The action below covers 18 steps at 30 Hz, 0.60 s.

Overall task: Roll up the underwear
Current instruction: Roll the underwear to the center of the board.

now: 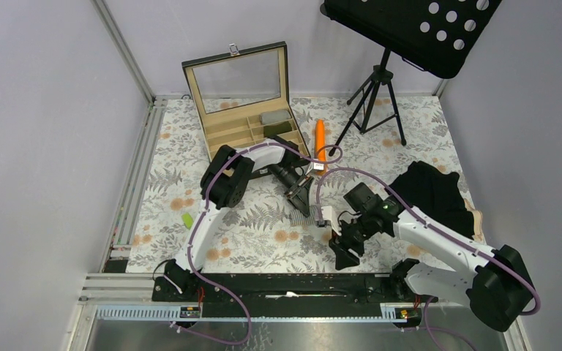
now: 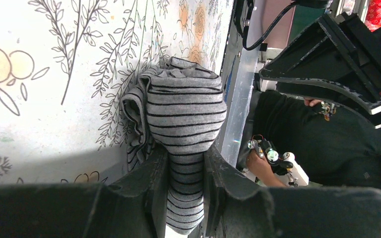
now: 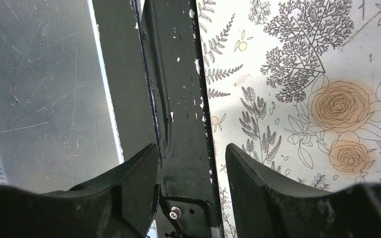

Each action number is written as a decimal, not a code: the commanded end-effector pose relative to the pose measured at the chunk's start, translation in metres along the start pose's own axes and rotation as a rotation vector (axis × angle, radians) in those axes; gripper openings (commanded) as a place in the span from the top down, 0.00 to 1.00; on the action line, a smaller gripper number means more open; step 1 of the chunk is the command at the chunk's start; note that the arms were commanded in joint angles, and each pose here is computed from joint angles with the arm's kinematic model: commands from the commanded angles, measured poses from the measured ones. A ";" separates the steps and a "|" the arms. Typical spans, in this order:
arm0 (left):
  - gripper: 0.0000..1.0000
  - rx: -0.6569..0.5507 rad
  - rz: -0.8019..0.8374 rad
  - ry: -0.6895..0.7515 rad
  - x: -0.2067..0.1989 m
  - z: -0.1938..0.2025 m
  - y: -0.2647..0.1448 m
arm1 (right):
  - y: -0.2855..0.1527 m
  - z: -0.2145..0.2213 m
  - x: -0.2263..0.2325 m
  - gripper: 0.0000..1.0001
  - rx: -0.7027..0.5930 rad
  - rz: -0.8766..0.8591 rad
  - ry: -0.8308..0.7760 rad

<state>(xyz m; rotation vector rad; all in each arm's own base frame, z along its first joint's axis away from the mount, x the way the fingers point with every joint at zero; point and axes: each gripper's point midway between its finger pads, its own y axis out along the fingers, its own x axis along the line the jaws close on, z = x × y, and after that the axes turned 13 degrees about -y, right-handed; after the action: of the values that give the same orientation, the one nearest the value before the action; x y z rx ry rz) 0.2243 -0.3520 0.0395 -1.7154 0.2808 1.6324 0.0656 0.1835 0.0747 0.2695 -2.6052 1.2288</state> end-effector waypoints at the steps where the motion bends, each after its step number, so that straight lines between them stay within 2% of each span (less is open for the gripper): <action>1: 0.96 0.065 -0.220 0.066 0.065 0.008 0.009 | -0.015 -0.029 -0.010 0.41 -0.055 0.052 -0.132; 2: 0.96 0.066 -0.221 0.062 0.065 0.009 0.009 | -0.099 -0.068 -0.151 0.41 0.076 0.838 -0.290; 3: 0.96 0.066 -0.220 0.061 0.065 0.010 0.009 | -0.173 -0.170 -0.180 0.16 -0.237 1.172 -0.414; 5: 0.96 0.068 -0.217 0.059 0.064 0.012 0.009 | -0.202 -0.205 -0.173 0.12 -0.339 1.213 -0.426; 8: 0.96 0.069 -0.217 0.054 0.065 0.012 0.010 | -0.224 -0.227 -0.169 0.11 -0.389 1.243 -0.406; 11: 0.96 0.066 -0.214 0.058 0.064 0.011 0.010 | -0.220 -0.225 -0.168 0.10 -0.353 1.218 -0.436; 14: 0.96 0.060 -0.205 0.058 0.061 0.009 0.009 | -0.177 -0.206 -0.155 0.13 -0.283 1.041 -0.580; 18: 0.95 0.059 -0.205 0.058 0.060 0.008 0.009 | -0.116 -0.153 -0.138 0.19 -0.160 0.820 -0.727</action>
<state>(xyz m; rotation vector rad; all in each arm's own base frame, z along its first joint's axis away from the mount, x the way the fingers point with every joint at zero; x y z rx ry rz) 0.2222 -0.3512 0.0389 -1.7019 0.2779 1.6461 0.2884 0.2387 0.2889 -1.1170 -3.5258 1.0096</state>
